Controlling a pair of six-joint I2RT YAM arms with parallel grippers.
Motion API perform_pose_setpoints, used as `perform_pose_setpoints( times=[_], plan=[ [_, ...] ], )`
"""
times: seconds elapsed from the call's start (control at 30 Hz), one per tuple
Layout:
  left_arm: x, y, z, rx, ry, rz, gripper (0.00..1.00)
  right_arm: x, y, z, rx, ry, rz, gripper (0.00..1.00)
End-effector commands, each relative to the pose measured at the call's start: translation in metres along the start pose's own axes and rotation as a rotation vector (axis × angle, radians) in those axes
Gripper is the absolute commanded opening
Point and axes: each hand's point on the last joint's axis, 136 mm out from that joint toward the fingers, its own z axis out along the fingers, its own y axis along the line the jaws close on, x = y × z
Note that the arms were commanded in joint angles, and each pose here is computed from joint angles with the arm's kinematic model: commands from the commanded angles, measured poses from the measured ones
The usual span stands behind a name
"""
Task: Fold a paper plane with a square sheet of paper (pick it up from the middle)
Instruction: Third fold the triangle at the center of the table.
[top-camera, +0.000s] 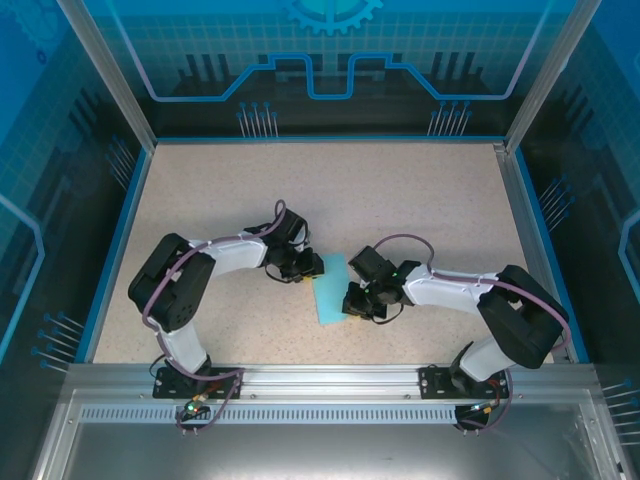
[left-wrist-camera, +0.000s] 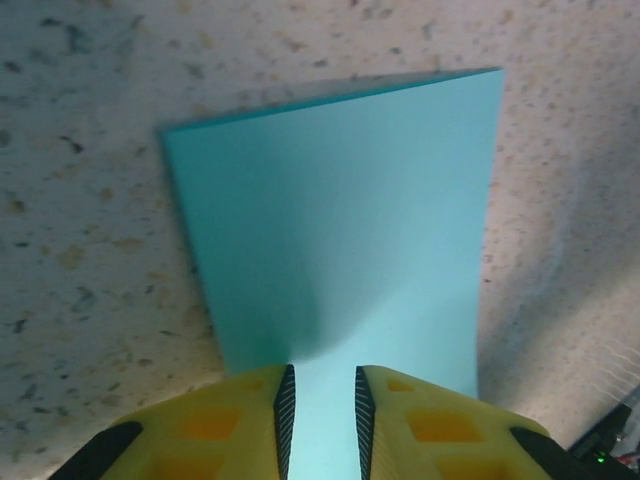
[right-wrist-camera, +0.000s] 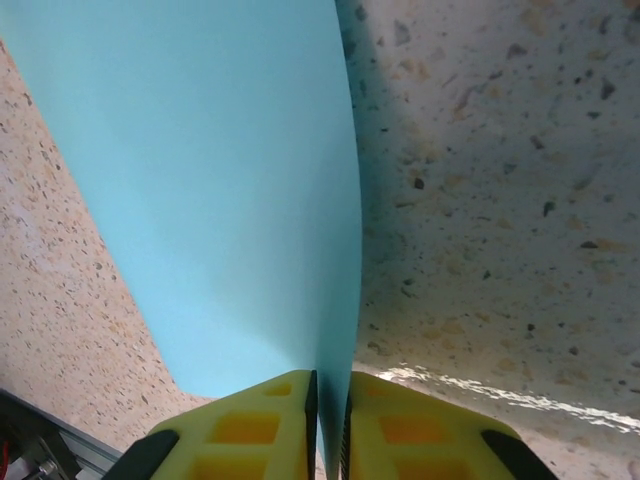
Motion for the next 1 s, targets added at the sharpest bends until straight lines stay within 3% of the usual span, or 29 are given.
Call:
perform_pose_setpoints(
  times=[0.0,0.27,0.57,0.97],
  plan=[
    [-0.001,0.008,0.004,-0.055,0.006,0.017,0.25,-0.003,0.009,-0.01,-0.028,-0.019,0.001,0.16],
    [-0.001,0.013,0.01,-0.067,0.019,0.013,0.24,-0.004,0.021,-0.017,-0.078,-0.022,-0.014,0.09],
    [-0.002,0.011,0.01,-0.069,0.025,0.024,0.23,-0.023,0.063,-0.014,-0.179,-0.061,-0.1,0.09],
    [-0.004,0.002,0.002,-0.057,0.017,0.041,0.23,-0.036,0.059,0.012,-0.108,-0.058,-0.067,0.09]
  ],
)
